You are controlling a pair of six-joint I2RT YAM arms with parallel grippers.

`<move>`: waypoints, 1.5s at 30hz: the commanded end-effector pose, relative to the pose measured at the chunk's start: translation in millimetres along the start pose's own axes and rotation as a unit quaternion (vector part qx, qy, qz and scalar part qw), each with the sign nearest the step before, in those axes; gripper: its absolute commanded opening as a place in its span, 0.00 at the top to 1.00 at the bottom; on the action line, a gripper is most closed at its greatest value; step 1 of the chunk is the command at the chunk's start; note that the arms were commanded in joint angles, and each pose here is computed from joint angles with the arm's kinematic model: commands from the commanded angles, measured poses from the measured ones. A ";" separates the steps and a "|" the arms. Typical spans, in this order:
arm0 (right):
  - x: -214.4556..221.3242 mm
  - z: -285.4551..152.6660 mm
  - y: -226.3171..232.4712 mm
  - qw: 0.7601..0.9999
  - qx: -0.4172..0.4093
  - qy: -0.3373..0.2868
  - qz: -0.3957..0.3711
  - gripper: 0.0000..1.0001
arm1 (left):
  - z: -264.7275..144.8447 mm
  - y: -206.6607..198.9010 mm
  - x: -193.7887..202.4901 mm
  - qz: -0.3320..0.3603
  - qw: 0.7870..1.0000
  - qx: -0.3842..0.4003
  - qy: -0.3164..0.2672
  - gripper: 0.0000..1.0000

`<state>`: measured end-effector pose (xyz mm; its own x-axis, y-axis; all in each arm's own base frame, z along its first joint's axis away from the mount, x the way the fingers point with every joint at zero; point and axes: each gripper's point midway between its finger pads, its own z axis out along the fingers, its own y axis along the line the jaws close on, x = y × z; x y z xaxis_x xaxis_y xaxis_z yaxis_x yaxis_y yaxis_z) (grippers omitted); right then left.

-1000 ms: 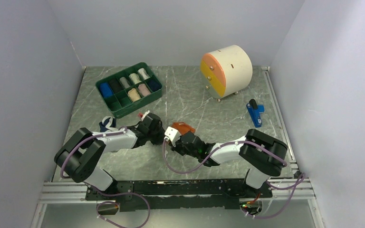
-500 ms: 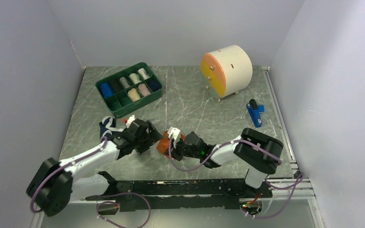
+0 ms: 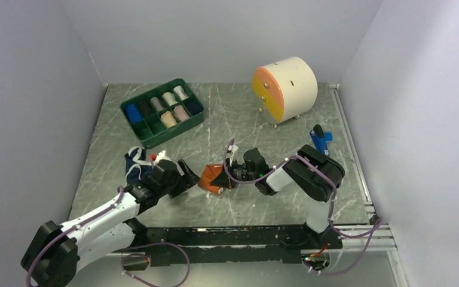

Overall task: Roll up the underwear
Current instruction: Roll the underwear to the center of the board.

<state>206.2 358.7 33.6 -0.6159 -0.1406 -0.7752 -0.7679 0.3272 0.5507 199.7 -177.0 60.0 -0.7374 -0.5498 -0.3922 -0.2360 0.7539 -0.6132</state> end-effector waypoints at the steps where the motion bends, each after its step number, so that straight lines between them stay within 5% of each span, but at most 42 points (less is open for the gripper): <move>1: 15.0 -1.2 -14.1 0.998 0.001 0.029 0.056 0.93 | 5.6 -34.4 -3.1 0.044 0.996 0.077 0.004 0.21; 15: 5.0 -6.3 -19.6 0.998 0.010 0.007 0.058 0.84 | 46.0 -29.5 8.4 0.041 0.998 0.031 0.043 0.27; 19: 4.6 -7.6 -21.0 0.999 0.013 0.013 0.039 0.80 | 58.3 -4.9 22.7 0.016 0.997 -0.022 0.069 0.45; 22: -2.0 -10.4 -21.9 0.999 0.023 0.022 0.009 0.72 | 62.4 15.3 34.6 0.010 0.994 -0.057 0.088 0.53; 29: -37.7 -29.3 -27.4 0.991 0.105 0.039 -0.078 0.57 | 58.6 25.4 38.0 0.018 0.992 -0.081 0.098 0.55; 45: -30.8 -6.9 14.1 0.927 0.184 0.053 -0.322 0.53 | 56.8 16.2 28.3 0.030 0.992 -0.082 0.088 0.54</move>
<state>195.7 357.2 63.0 -0.1942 -0.4697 -0.8612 -0.9125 0.4087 -0.0171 232.2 -224.7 26.8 -0.8169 -0.4893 -0.3055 -0.2382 0.7684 -0.5940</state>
